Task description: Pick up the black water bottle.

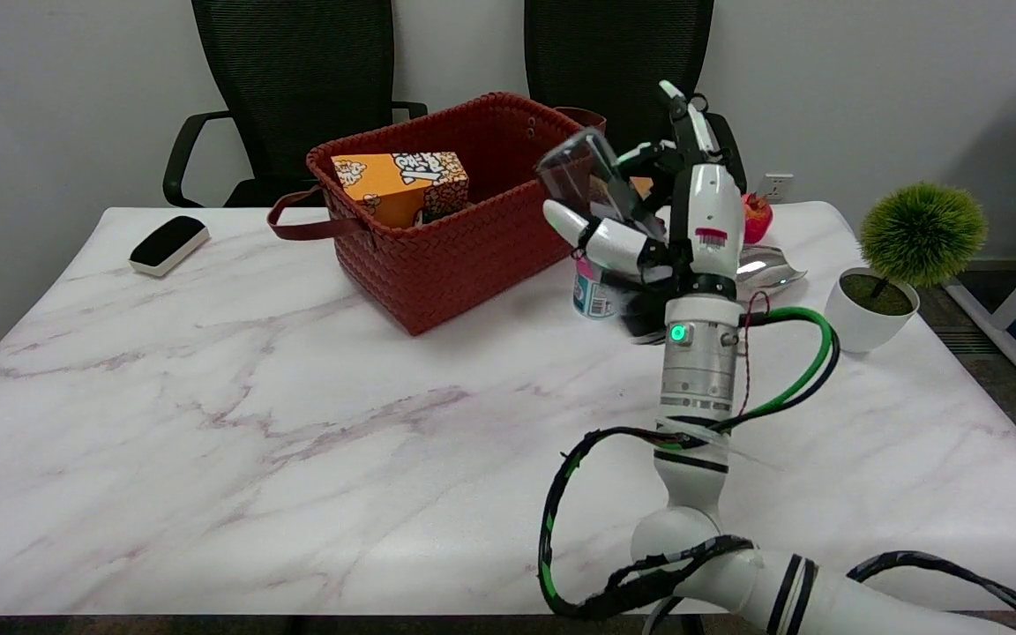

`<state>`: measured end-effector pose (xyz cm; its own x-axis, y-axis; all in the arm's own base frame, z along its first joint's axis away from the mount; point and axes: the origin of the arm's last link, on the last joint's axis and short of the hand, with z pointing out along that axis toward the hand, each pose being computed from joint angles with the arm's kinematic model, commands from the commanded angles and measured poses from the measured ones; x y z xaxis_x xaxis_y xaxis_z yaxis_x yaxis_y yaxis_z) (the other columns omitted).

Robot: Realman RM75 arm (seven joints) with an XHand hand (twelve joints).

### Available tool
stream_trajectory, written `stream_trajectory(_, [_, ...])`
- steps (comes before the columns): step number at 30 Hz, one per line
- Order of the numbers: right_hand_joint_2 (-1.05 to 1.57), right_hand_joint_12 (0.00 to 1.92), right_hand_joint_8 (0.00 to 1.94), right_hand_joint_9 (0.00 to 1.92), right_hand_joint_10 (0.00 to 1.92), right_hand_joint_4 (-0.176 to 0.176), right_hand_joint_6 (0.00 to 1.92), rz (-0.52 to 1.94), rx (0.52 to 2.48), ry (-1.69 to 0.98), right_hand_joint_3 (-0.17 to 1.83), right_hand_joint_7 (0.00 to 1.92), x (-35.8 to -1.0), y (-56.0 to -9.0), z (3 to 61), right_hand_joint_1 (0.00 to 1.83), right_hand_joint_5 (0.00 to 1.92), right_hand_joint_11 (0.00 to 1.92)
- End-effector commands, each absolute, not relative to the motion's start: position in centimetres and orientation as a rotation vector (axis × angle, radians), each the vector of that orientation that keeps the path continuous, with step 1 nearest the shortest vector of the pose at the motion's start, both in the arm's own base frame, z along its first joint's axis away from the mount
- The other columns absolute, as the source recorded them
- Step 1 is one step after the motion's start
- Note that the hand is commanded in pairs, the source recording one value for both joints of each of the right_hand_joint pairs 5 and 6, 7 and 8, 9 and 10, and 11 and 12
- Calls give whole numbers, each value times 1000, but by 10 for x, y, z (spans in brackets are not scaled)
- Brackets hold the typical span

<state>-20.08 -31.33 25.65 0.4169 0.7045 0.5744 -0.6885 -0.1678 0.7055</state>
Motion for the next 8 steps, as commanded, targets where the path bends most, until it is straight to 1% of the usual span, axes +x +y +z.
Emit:
stream_trajectory(1, [615, 1234, 1191, 759, 759, 0, 358, 1509, 1382, -342, 422, 1191, -185, -385, 296, 1163, 358, 1234])
stream_trajectory(8, [639, 1260, 1194, 751, 751, 0, 357, 1464, 1422, -390, 385, 1194, -172, -410, 289, 1164, 357, 1260])
